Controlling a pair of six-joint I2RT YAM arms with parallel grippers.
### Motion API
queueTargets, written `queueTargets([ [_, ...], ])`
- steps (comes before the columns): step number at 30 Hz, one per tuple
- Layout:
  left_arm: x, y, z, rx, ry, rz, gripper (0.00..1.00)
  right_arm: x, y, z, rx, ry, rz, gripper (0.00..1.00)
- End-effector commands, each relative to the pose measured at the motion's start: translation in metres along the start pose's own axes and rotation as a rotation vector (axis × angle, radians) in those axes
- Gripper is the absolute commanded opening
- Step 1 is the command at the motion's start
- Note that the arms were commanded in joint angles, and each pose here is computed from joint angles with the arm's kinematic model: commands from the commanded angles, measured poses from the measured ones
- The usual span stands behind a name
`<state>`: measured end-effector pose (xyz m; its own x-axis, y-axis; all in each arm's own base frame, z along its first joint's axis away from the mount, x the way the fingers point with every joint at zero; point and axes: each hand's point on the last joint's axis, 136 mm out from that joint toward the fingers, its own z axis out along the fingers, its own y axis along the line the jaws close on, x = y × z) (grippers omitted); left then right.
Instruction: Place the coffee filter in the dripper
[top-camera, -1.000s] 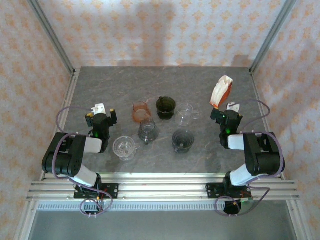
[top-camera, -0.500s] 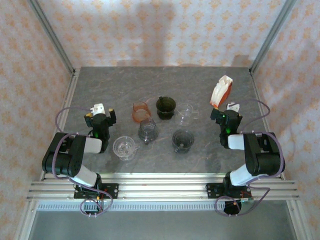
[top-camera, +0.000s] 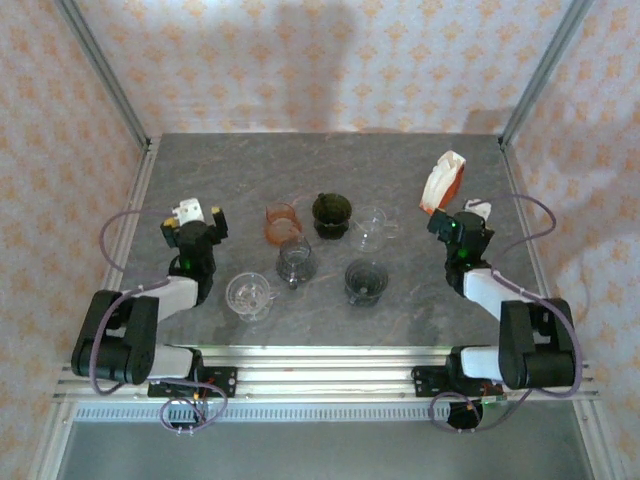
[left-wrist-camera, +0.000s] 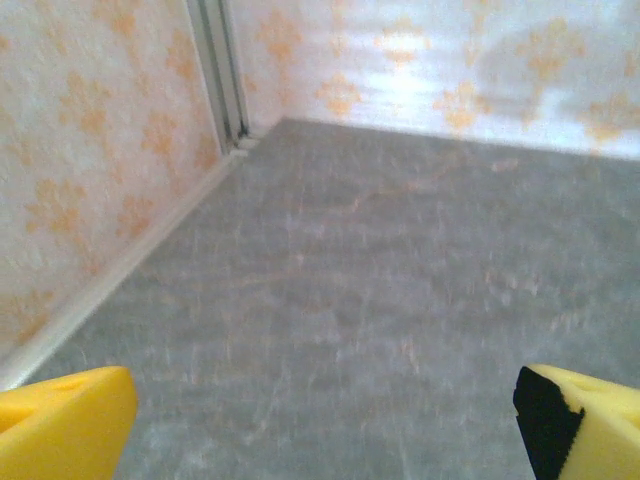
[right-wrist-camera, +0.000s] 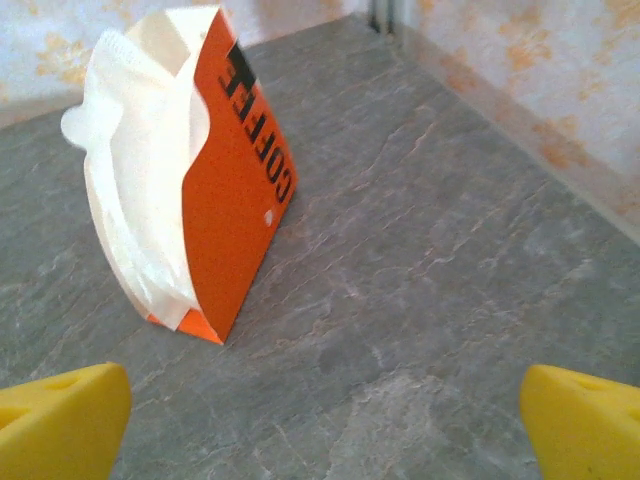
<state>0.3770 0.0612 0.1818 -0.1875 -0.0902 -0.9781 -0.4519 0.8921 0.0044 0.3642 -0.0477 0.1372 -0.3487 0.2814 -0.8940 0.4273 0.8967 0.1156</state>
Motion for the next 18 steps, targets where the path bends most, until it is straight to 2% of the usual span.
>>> queueTargets([
  [1, -0.019, 0.017, -0.012, -0.082, -0.003, -0.052, 1.00, -0.023, -0.016, -0.019, 0.115, -0.033, 0.064, 0.99],
  [4, -0.047, 0.025, -0.025, -0.089, -0.097, -0.201, 1.00, -0.033, -0.028, -0.027, 0.189, -0.038, 0.177, 0.99],
  [6, -0.061, 0.041, -0.034, -0.148, -0.152, -0.331, 1.00, -0.036, -0.031, -0.029, 0.219, -0.015, 0.275, 0.99],
  [8, -0.067, 0.064, -0.047, -0.238, -0.197, -0.520, 1.00, -0.031, -0.031, -0.030, 0.237, 0.055, 0.395, 1.00],
  [10, -0.069, 0.072, -0.053, -0.223, -0.203, -0.663, 1.00, -0.023, -0.044, -0.039, 0.342, 0.118, 0.544, 1.00],
  [12, -0.063, 0.075, -0.059, -0.199, -0.179, -0.794, 1.00, -0.018, -0.030, -0.029, 0.277, 0.184, 0.532, 1.00],
  [14, -0.059, 0.078, -0.063, -0.183, -0.166, -0.915, 1.00, -0.016, -0.021, -0.024, 0.222, 0.191, 0.536, 1.00],
  [18, -0.064, 0.059, -0.058, -0.058, -0.069, -0.925, 1.00, -0.017, 0.006, -0.027, 0.066, 0.250, 0.448, 0.99],
])
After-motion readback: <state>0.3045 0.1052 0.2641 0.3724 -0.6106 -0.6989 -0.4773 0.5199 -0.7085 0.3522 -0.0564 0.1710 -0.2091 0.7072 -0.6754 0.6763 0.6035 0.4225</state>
